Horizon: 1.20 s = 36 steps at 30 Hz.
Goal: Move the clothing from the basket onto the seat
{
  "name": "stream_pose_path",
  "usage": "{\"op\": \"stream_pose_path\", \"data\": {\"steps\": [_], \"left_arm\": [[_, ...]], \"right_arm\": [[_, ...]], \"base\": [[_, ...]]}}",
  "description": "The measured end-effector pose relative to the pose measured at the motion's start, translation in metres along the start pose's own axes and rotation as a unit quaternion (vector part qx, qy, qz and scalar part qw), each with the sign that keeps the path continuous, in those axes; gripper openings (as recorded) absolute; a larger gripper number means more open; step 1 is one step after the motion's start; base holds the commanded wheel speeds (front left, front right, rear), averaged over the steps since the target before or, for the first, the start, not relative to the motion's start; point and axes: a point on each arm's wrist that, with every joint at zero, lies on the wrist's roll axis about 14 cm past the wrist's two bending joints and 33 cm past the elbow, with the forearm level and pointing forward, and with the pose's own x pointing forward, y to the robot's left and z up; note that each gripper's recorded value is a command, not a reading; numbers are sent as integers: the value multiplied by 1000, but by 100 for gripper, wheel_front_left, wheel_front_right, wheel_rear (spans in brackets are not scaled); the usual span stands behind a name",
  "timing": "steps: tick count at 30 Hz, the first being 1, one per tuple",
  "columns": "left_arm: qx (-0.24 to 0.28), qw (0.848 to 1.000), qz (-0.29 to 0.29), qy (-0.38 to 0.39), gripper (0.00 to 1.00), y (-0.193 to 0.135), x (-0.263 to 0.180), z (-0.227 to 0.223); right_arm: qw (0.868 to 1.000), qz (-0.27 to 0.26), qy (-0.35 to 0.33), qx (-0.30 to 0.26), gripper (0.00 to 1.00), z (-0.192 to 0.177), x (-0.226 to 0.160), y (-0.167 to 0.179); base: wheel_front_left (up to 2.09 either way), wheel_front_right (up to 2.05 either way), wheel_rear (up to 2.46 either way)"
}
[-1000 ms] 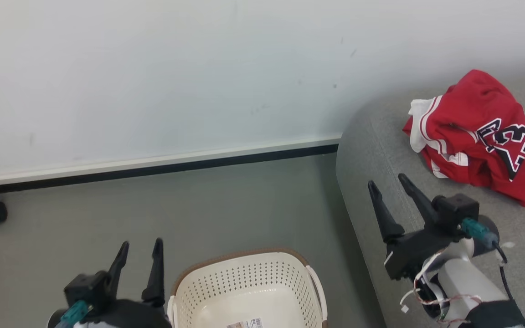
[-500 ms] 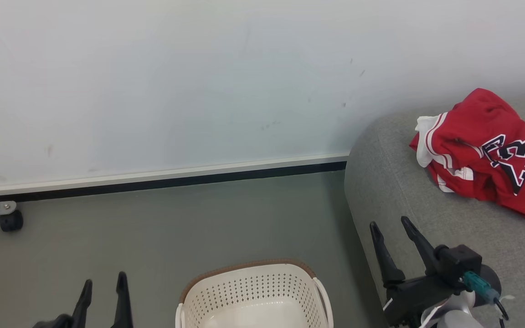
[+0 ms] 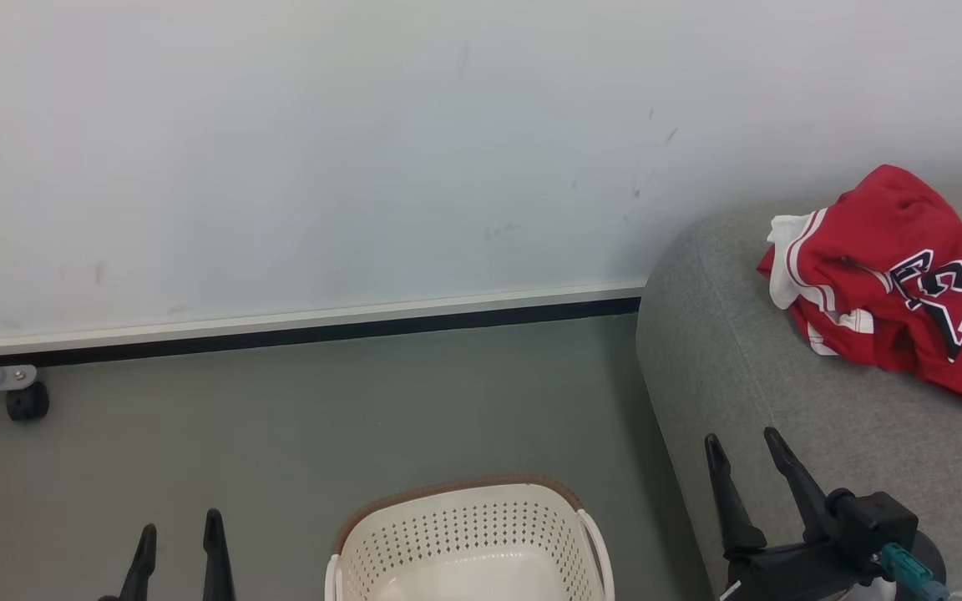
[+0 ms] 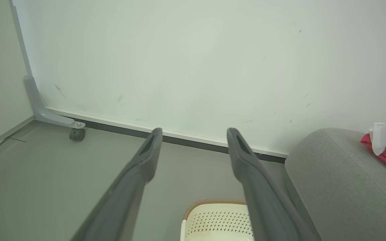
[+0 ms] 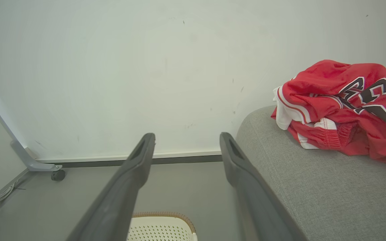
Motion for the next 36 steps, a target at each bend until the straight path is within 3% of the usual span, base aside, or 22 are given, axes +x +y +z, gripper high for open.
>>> {"op": "stream_pose_path", "data": {"steps": [26,27,36], "left_arm": [[6,1000,-2,-10,100,-5,2,3],[6,1000,-1,-9,0,-5,2,3],[-8,999,17,36,0,2,-7,-24]], "right_arm": [[1000,-14,-17,1,100,10,0,-5],[1000,-16,-16,1,0,9,-1,-6],[998,-33,43,19,0,-29,-18,-9]], "base": [[0,0,0],[0,0,0],[0,0,0]]}}
